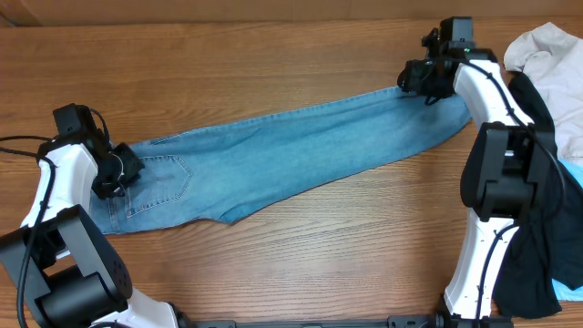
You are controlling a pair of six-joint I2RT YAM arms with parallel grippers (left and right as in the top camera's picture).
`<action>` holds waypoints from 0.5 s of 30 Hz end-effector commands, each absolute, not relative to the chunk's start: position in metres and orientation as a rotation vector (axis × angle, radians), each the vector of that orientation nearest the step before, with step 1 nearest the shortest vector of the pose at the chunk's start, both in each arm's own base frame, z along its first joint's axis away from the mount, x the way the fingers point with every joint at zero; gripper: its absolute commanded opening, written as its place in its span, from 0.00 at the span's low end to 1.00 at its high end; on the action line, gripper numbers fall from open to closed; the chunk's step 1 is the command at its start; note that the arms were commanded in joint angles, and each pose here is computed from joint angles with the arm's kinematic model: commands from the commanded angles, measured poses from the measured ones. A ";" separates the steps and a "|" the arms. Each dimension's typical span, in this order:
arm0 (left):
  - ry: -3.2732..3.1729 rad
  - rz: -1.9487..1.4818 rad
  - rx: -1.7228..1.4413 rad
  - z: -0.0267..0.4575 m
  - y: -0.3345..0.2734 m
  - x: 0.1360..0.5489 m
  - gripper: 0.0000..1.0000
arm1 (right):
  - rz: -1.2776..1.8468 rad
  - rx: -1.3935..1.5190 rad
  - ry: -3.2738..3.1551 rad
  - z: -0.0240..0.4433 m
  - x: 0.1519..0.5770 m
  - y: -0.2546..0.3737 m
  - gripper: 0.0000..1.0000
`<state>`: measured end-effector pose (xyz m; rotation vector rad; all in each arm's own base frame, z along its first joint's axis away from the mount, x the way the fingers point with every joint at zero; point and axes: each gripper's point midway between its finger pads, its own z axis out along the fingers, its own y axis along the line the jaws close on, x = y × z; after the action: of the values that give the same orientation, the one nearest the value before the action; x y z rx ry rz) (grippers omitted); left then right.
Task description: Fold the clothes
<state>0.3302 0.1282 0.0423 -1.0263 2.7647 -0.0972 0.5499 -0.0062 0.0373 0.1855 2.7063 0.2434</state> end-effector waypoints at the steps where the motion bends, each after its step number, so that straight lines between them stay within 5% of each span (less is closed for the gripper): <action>1: 2.766 -0.091 -1.027 0.041 0.127 0.329 0.16 | 0.108 0.194 2.589 0.110 0.561 -0.030 0.64; 6: 2.766 -0.091 -1.027 0.041 0.127 0.329 0.16 | -0.036 0.216 2.614 0.126 0.545 -0.054 0.65; 15: 2.767 -0.091 -1.027 0.041 0.127 0.329 0.16 | -0.063 0.514 2.690 0.063 0.538 -0.071 0.63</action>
<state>0.3307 0.1285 0.0424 -1.0253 2.7626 -0.0969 0.5396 -0.0598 0.0898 0.3824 2.6701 -0.0184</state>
